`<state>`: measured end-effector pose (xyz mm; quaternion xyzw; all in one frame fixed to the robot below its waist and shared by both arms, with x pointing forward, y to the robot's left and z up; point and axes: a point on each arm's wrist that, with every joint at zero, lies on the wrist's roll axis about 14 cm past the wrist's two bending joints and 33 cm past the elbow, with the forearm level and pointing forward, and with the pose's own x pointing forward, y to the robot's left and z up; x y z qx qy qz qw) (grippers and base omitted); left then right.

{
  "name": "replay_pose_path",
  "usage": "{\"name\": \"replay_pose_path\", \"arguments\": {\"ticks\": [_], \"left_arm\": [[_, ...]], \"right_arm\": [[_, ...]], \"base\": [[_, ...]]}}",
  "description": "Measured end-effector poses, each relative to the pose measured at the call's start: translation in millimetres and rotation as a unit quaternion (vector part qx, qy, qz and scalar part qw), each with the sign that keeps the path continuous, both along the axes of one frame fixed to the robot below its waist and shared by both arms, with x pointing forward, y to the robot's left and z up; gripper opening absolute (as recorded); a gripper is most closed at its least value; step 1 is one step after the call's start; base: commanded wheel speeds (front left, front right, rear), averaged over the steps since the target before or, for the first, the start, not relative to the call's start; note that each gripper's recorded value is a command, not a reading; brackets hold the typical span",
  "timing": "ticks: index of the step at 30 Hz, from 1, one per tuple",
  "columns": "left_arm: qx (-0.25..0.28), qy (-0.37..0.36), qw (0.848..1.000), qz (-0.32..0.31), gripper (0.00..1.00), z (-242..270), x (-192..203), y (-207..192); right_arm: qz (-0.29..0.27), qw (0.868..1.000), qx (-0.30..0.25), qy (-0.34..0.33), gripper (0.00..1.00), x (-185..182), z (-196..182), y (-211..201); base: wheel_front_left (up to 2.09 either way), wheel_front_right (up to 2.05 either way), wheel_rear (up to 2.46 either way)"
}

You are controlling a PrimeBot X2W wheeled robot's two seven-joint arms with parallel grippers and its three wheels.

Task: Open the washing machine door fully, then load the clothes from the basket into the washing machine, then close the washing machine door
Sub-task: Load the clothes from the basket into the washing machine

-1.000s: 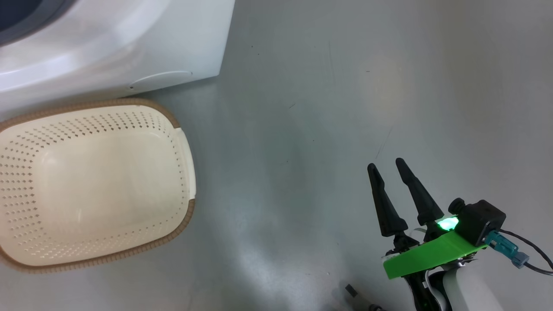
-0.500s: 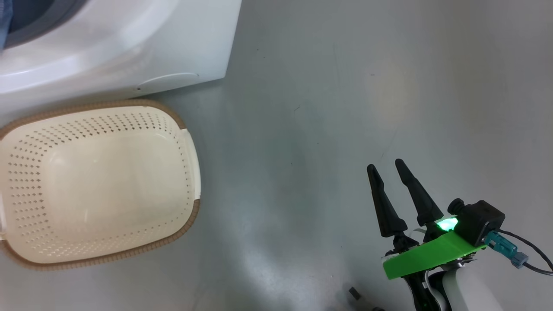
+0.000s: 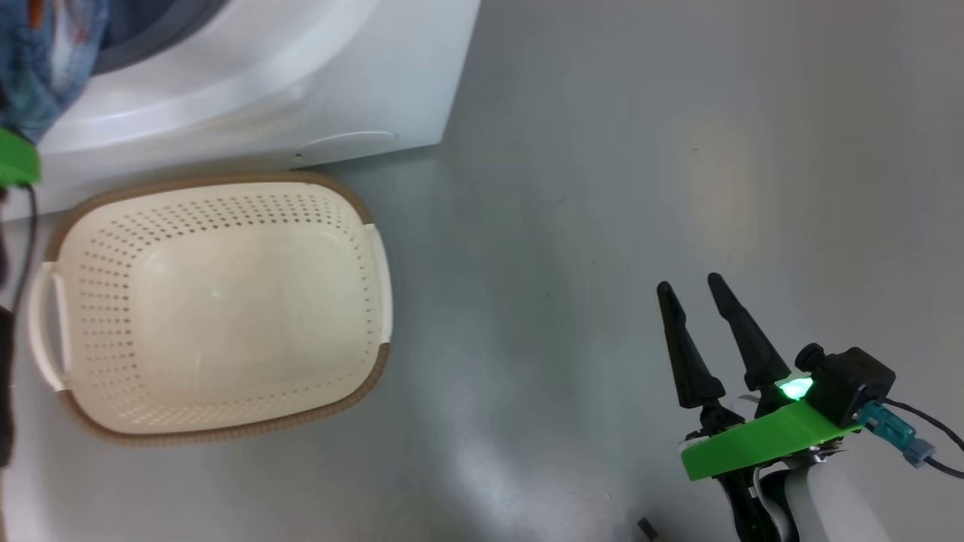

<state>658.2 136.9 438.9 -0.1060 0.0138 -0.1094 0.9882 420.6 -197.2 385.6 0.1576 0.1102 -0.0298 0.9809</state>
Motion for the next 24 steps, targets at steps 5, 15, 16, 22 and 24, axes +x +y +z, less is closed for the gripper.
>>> {"name": "replay_pose_path", "arguments": {"ticks": [5,15,16,22,24], "left_arm": [[-0.013,0.021,0.999,0.024,1.00,-17,-29,16],[-0.015,0.044,0.997,0.063,1.00,-34,-85,46],[-0.015,0.045,0.997,0.066,1.00,-35,-90,48],[-0.004,0.051,0.996,0.071,1.00,-40,-121,54],[-0.002,0.054,0.996,0.077,1.00,-41,-131,59]], "right_arm": [[0.010,1.000,-0.005,-0.006,1.00,6,1,5],[0.032,0.999,-0.007,-0.017,1.00,16,4,18],[0.033,0.999,-0.008,-0.018,1.00,17,4,19],[0.037,0.999,-0.011,-0.022,1.00,19,7,19],[0.038,0.999,-0.010,-0.024,1.00,19,8,19]], "base": [[0.00,0.00,0.00],[0.00,0.00,0.00],[0.00,0.00,0.00],[0.00,0.00,0.00],[0.00,0.00,0.00]]}}
